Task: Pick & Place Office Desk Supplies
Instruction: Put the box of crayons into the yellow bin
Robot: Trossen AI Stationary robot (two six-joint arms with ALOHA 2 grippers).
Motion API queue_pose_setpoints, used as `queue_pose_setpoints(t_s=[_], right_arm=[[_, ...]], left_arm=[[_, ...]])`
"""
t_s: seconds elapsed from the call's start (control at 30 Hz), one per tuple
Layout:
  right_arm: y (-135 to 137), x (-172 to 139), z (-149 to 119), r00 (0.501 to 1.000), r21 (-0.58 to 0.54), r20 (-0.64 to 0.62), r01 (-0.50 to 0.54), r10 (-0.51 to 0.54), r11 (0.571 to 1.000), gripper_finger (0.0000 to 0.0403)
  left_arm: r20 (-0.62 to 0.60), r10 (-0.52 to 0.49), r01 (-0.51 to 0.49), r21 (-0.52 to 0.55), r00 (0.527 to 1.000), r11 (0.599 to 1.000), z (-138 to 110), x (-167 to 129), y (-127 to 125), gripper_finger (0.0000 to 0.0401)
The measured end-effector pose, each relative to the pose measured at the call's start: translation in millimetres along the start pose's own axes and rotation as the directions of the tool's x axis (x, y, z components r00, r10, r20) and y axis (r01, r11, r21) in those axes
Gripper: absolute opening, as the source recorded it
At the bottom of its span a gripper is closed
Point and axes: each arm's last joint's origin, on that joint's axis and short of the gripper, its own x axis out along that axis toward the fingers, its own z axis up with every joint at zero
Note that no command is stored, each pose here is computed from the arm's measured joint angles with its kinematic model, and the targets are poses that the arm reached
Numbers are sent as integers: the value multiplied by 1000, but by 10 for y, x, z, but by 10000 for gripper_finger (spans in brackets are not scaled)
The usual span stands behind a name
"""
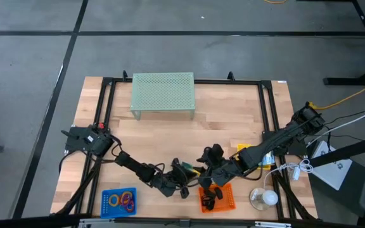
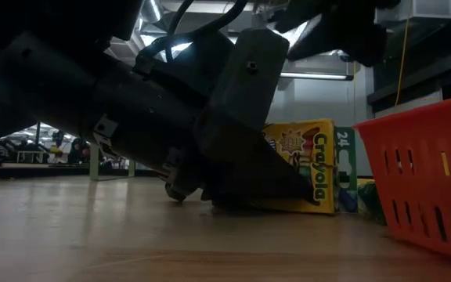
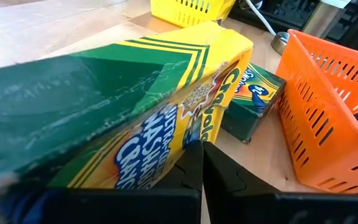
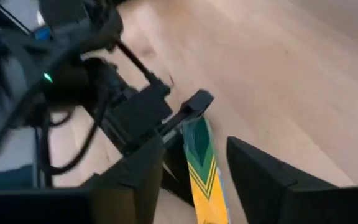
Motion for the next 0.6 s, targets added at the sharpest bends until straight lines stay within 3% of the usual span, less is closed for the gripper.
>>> queue_pose_setpoints(t_s=[0.1, 0.27, 0.43, 0.6], right_arm=[[-35, 118, -128, 997, -54, -64, 43, -46, 998, 219], [-54, 412, -354, 975, -55, -217, 28, -40, 998, 261], [-67, 515, -457, 960, -43, -276, 31, -42, 999, 267], [-81, 524, -465, 954, -34, -298, 36, -45, 999, 248]], left_arm=[[-1, -6, 6, 0, 1000, 1000, 1, 0, -3, 3], [1, -9, 9, 13, 1000, 1000, 2, 0, -5, 2], [0, -12, 12, 15, 1000, 1000, 2, 2, -5, 2], [3, -14, 14, 13, 1000, 1000, 5, 2, -5, 3]])
